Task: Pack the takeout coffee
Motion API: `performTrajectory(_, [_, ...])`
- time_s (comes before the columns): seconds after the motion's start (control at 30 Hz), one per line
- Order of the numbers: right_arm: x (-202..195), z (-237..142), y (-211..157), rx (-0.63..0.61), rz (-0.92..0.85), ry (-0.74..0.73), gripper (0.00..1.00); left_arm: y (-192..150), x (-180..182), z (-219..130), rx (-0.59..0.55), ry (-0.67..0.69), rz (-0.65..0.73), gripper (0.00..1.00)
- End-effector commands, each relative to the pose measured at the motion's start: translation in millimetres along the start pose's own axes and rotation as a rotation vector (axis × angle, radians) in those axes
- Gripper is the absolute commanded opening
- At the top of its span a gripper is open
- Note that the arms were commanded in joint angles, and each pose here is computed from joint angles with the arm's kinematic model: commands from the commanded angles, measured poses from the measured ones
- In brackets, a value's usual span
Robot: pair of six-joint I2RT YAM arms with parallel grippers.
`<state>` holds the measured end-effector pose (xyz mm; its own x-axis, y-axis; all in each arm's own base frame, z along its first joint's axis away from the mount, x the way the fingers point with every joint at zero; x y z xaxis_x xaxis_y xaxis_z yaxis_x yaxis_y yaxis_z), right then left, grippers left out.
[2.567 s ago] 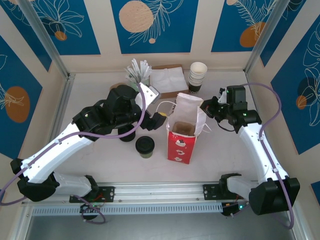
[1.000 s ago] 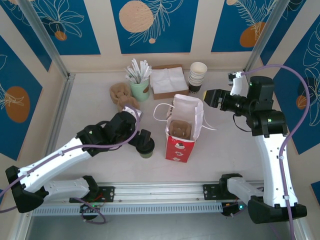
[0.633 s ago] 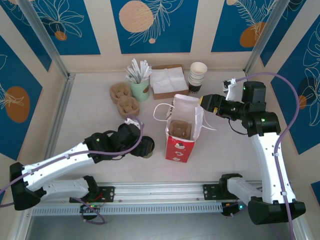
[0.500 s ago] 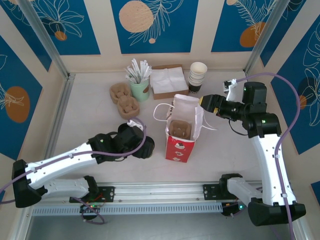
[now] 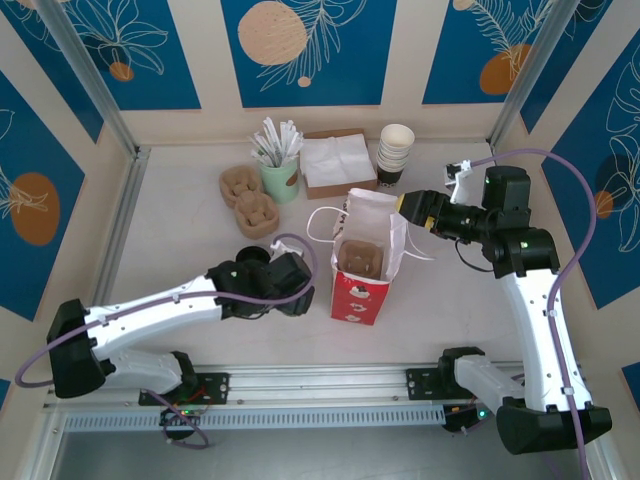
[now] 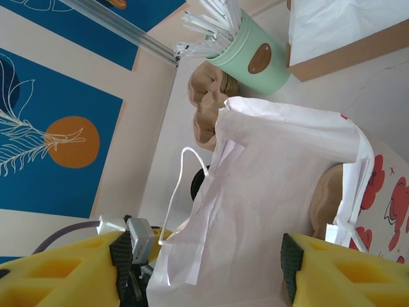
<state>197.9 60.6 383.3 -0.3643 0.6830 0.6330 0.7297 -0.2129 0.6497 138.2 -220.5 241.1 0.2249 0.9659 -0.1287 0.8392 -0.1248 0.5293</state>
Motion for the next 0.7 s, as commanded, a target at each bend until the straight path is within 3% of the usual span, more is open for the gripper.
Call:
performTrajectory(0.0, [2, 2, -2, 0.015, 0.008, 0.034, 0.65, 5, -4, -4, -0.019, 0.015, -0.006, 0.87])
performTrajectory(0.67, [-1, 7, -3, 0.029, 0.012, 0.035, 0.66, 5, -13, 12, 0.016, 0.056, -0.002, 0.84])
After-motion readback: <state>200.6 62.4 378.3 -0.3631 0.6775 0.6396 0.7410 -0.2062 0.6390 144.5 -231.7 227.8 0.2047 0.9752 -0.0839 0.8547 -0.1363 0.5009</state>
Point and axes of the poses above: each hand's point on the last joint's axis, 136 mm out from that joint toward the fingers, its own z axis out along the fingers, its own x axis along the line the jaws close on, y = z × x, the point moved 10 cm from there along -z, back along the fingers, and after that the axes turned 10 degrees about -z, right-handed, at the moved point
